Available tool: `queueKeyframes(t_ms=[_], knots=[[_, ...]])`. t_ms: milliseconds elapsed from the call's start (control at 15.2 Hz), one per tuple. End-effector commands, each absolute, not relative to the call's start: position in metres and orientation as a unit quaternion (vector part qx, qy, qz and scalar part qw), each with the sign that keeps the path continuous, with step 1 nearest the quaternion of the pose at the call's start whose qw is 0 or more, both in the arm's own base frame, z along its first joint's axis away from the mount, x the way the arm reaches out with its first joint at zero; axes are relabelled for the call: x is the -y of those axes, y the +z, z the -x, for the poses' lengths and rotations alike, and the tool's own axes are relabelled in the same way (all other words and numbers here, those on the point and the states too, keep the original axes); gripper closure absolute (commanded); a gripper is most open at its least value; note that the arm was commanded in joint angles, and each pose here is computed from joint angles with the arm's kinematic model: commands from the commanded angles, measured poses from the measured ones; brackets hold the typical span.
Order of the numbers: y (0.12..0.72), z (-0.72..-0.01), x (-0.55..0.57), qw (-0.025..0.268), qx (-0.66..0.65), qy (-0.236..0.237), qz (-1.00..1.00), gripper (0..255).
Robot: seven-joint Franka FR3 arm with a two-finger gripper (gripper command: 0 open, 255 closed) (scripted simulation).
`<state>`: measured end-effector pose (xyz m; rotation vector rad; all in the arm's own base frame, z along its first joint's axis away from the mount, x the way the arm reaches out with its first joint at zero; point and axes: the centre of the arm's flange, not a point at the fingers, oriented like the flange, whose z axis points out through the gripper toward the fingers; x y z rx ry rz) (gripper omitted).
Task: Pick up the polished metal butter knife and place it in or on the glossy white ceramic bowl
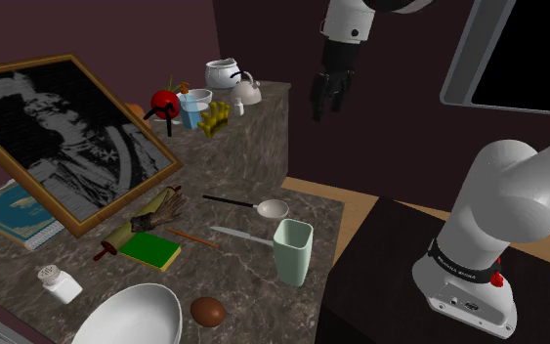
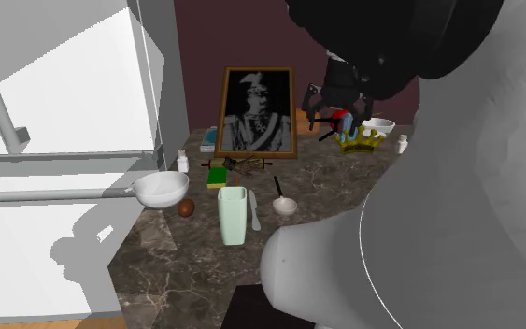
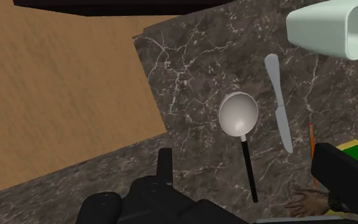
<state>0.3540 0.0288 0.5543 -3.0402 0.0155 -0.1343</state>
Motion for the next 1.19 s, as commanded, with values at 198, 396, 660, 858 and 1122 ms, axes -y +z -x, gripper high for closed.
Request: queueKeyframes(t_ms=[198,396,660,858,1122], knots=[[0.507,-0.394,-0.072,0.044,0.019,-0.015,0.999,0],[0.479,-0.414,-0.097,0.041,0.033,0.002,0.999,0],[0.440,-0.437,-0.132,0.037,0.052,0.025,0.998,0],[0.411,-0.452,-0.158,0.034,0.066,0.042,0.996,0],[0.370,-0.470,-0.193,0.029,0.085,0.065,0.994,0]])
